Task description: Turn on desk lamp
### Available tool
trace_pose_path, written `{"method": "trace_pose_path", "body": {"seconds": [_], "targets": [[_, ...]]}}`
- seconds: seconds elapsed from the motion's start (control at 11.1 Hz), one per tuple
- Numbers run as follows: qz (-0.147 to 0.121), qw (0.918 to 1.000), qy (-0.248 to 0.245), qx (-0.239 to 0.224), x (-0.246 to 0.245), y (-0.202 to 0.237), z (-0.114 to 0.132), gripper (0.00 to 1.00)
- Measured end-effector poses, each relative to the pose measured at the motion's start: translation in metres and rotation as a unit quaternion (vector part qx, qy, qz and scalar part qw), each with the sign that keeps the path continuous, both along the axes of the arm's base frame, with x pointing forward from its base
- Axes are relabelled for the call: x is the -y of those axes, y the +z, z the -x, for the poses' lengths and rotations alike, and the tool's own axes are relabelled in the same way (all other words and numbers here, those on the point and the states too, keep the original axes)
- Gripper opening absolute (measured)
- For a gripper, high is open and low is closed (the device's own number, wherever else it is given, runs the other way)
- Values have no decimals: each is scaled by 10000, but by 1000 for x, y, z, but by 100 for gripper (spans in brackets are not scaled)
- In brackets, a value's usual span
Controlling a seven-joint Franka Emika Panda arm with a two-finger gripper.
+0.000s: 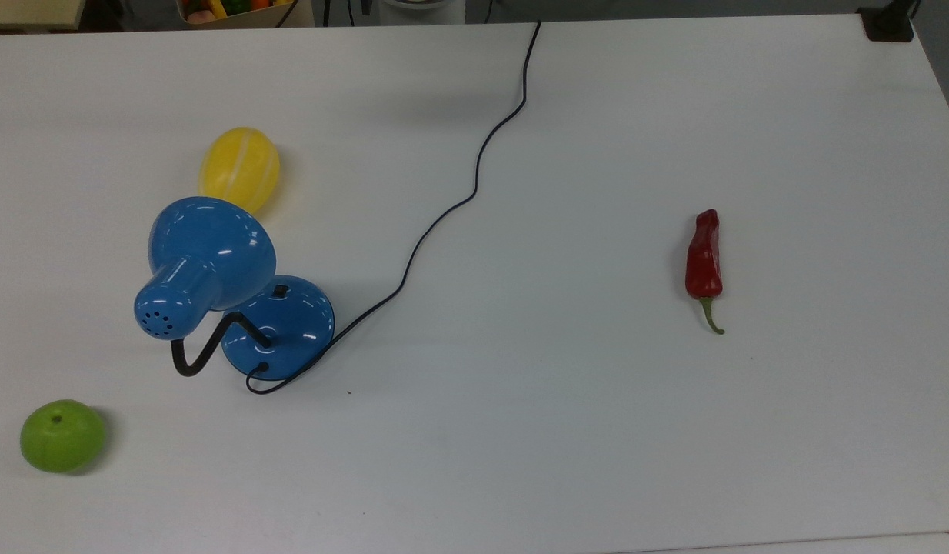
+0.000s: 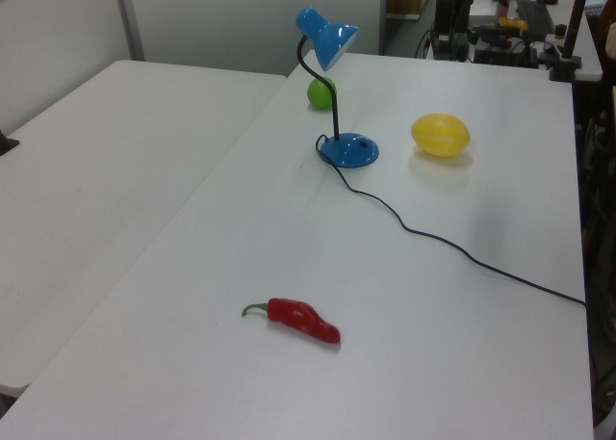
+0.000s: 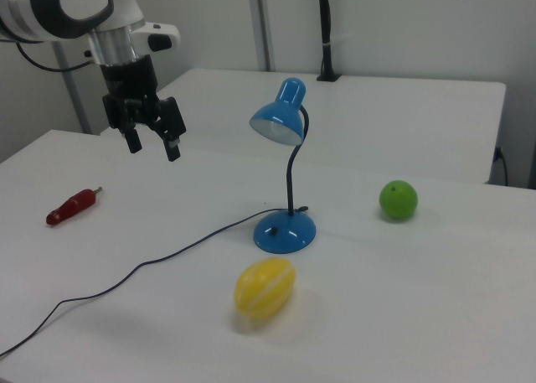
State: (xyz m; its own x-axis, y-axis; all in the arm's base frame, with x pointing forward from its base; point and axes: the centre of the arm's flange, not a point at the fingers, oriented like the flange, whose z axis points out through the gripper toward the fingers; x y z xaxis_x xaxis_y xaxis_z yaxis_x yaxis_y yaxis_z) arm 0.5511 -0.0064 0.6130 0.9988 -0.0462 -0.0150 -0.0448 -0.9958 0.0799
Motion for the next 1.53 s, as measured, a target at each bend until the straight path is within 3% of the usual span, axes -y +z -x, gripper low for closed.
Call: {"method": "trace_pose_path", "body": {"seconds": [1.08,1.26,1.35,1.53], "targets": [[16,9998,137,-176,-14,-20,-11,100],[16,9998,139,-156,-14,-19,-11,96],[15,9998,144,-116,-14,-18,-12,90],[14,9999,147,-83,-14,-16,-12,56]]}}
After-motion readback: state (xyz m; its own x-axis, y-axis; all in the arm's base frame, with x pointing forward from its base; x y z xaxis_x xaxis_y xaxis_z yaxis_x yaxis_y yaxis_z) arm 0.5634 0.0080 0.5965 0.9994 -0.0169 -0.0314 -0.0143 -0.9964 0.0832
